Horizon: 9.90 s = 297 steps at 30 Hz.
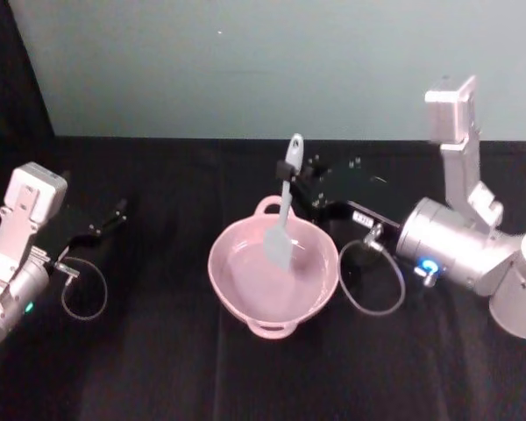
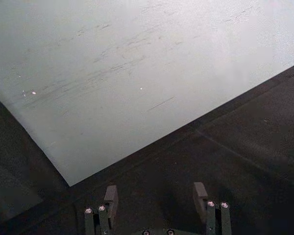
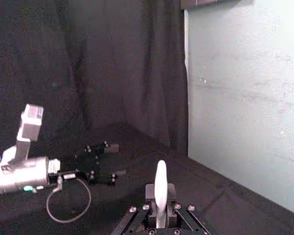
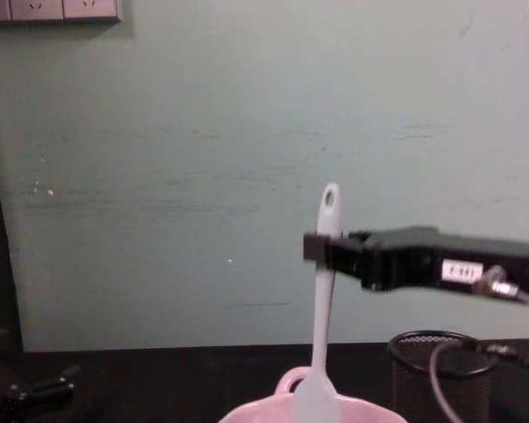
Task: Use the one hand to pick up the spoon and stir the clear water in the bowl.
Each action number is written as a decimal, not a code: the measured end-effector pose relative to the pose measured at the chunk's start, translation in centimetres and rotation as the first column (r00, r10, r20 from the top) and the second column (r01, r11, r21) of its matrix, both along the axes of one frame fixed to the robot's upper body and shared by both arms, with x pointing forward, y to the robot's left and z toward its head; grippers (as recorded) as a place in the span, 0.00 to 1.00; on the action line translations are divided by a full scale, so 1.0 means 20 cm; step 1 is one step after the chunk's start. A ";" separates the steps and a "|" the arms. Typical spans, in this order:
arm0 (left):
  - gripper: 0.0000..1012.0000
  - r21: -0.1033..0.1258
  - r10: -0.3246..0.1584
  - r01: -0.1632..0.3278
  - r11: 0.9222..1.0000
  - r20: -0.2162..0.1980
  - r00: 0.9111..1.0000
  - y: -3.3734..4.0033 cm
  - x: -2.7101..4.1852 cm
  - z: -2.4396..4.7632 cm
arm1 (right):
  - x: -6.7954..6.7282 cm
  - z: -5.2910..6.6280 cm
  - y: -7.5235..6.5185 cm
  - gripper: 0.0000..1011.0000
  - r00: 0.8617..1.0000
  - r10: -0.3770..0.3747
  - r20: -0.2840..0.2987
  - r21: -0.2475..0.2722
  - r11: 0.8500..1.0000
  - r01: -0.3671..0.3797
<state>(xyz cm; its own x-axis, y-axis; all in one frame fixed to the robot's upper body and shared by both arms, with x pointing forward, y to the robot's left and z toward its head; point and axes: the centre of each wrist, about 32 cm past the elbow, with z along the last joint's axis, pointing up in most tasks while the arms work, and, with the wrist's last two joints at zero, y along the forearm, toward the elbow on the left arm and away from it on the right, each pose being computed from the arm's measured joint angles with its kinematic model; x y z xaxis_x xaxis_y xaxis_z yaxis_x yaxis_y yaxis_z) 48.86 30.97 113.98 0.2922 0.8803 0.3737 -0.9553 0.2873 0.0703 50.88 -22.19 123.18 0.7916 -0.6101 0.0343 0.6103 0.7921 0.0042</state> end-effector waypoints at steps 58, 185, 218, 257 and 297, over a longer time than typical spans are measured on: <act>1.00 0.000 0.000 0.000 1.000 0.000 1.000 0.000 0.000 0.000 | 0.17 -0.26 0.19 0.11 0.990 -0.127 0.058 0.017 0.992 0.126; 1.00 0.000 0.000 0.000 1.000 0.000 1.000 0.000 0.000 0.000 | 0.08 -0.28 0.15 0.11 0.966 -0.254 0.050 0.060 0.966 0.251; 1.00 0.000 0.000 0.000 1.000 0.000 1.000 0.000 0.000 0.000 | -0.14 -0.27 0.23 0.11 0.997 -0.077 -0.015 0.100 0.992 0.078; 1.00 0.000 0.000 0.000 1.000 0.000 1.000 0.000 0.000 0.000 | -0.09 -0.28 0.08 0.11 0.982 -0.187 0.040 0.030 0.982 0.186; 1.00 0.000 0.000 0.000 1.000 0.000 1.000 0.000 0.000 0.000 | 0.05 -0.35 0.33 0.11 0.985 -0.166 0.035 0.052 0.985 0.164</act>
